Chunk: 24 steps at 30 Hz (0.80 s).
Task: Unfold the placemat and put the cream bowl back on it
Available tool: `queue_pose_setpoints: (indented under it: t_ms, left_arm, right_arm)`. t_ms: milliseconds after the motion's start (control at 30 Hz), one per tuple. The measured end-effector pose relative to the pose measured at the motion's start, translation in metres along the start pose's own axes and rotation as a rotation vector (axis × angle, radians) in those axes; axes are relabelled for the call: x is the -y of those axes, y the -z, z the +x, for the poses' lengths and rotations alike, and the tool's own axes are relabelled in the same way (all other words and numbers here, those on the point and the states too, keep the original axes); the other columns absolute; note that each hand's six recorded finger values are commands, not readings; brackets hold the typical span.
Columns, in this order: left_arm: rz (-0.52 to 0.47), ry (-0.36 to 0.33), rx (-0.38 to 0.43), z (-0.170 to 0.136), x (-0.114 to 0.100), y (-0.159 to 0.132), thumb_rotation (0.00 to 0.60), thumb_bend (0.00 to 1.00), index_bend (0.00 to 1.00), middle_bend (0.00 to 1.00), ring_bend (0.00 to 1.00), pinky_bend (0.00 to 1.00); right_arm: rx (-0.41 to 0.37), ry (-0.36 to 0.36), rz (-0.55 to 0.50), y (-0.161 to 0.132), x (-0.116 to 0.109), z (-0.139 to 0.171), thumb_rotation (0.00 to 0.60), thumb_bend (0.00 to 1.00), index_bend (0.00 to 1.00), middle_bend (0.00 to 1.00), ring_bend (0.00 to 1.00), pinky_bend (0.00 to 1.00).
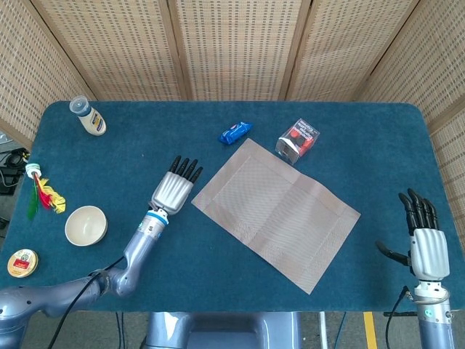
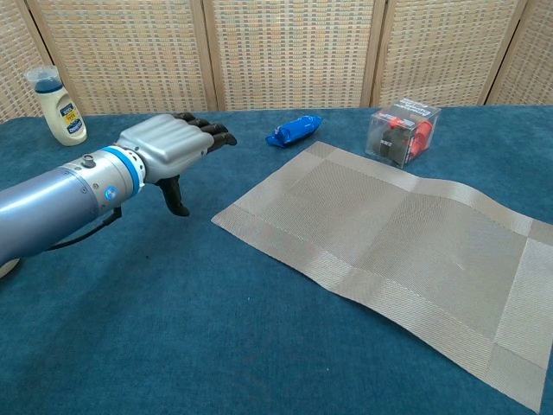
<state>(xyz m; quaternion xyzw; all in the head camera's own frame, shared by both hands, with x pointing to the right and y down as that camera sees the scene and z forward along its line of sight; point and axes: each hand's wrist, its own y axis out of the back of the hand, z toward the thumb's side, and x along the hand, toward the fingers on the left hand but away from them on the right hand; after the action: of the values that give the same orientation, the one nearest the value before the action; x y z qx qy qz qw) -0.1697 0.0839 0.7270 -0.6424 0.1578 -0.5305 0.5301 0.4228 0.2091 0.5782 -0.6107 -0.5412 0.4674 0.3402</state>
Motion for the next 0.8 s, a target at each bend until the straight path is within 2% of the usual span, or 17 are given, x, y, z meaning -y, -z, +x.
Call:
queue_pose_setpoints:
  t_ms: [800]
  left_arm:
    - [0.08, 0.043, 0.039, 0.026, 0.015, -0.032, 0.6, 0.07, 0.08, 0.0, 0.0, 0.0]
  right_arm:
    - [0.003, 0.019, -0.029, 0.002, -0.006, -0.001, 0.6, 0.2, 0.04, 0.0, 0.0, 0.0]
